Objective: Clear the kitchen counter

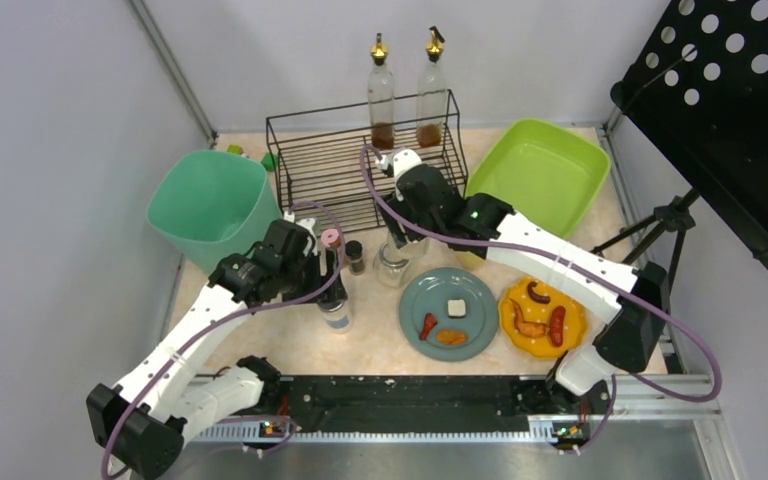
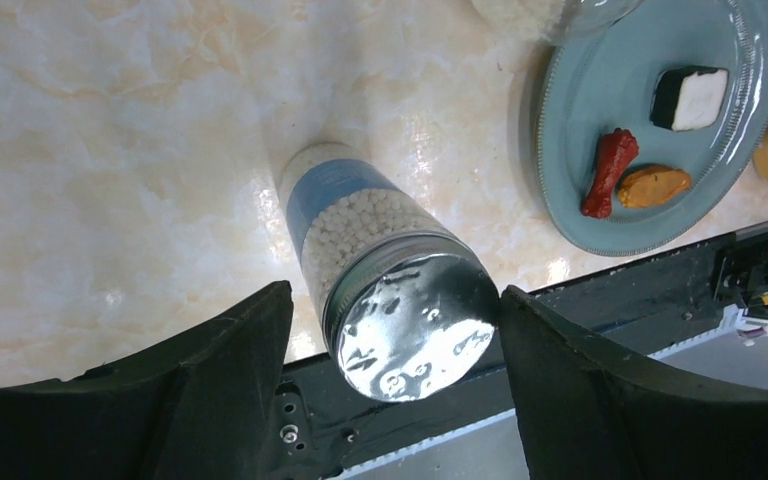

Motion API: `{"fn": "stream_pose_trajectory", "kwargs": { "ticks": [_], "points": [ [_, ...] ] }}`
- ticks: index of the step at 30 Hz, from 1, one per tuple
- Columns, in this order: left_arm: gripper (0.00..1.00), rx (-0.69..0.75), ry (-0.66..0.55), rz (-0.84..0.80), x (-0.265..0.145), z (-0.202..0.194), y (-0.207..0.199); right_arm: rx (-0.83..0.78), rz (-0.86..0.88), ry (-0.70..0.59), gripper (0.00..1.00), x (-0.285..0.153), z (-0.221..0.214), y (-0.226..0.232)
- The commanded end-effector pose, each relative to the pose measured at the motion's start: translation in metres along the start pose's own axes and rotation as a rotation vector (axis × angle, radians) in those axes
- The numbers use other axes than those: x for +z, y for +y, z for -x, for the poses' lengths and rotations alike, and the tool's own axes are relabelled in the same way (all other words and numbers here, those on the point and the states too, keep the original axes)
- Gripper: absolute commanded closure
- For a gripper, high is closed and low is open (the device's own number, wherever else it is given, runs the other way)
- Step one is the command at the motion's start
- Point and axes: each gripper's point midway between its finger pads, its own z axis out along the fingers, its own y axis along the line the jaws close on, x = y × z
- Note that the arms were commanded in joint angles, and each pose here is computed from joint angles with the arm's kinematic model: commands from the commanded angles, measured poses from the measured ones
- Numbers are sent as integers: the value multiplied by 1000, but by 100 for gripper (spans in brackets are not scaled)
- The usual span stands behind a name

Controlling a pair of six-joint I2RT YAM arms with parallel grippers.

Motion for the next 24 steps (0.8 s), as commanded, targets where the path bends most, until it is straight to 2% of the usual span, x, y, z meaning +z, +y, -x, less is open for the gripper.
{"fn": "stream_pose_trajectory", "kwargs": {
  "ticks": [1,12,24],
  "points": [
    [19,40,-34,55,-16,7,4,41,30,-100,71,-5,31,3],
    [16,24,-105,73,-15,6,-2,94,29,-121,71,-3,42,-13],
    [8,52,-341,-51,-11,10,-15,88,36,-120,70,-12,35,-15]
  ]
}}
